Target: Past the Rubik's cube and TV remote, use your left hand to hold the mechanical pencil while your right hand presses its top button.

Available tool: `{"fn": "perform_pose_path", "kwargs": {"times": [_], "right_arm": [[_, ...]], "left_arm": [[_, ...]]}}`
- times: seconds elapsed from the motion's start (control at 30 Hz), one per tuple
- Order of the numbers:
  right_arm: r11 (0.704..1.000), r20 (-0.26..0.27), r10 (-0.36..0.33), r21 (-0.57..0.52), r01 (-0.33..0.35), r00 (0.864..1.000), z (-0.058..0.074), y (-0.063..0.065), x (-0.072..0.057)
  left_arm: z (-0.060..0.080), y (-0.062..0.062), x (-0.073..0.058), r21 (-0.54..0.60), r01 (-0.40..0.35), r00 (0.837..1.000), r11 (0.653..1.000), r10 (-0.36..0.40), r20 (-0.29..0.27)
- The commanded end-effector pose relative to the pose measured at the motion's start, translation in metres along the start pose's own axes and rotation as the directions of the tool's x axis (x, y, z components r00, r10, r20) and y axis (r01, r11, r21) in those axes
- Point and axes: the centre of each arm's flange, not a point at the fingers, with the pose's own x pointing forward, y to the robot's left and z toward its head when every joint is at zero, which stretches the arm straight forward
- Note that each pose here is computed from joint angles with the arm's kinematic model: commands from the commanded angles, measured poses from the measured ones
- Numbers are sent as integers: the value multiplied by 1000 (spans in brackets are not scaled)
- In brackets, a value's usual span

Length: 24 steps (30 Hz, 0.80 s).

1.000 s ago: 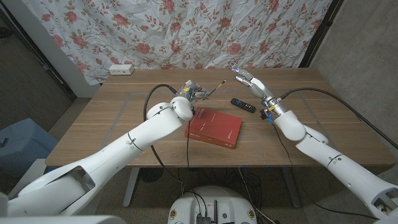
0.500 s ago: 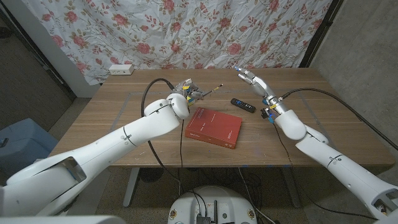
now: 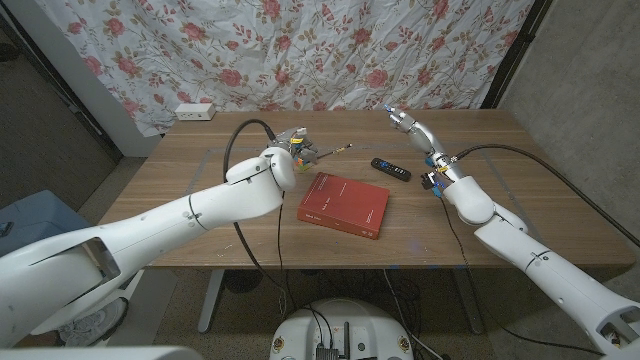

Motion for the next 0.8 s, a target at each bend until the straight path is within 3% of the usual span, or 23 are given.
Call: {"fn": "perform_pose_path", "kwargs": {"times": [0.03,0.57,0.8], "right_arm": [[997,-53,-22,79,26,998,-7,-7,-5],[976,-137,-49,205,77,989,-22,-7,-17],[961,-183,-56,257,103,982,-31,-8,-23]], "left_arm": [[-9,7,-5,131,28,1000,991,-26,-17],[-11,6,-10,307,57,998,950,-49,-33],[-13,1,-10,325,64,998,943,-55,-36]]}}
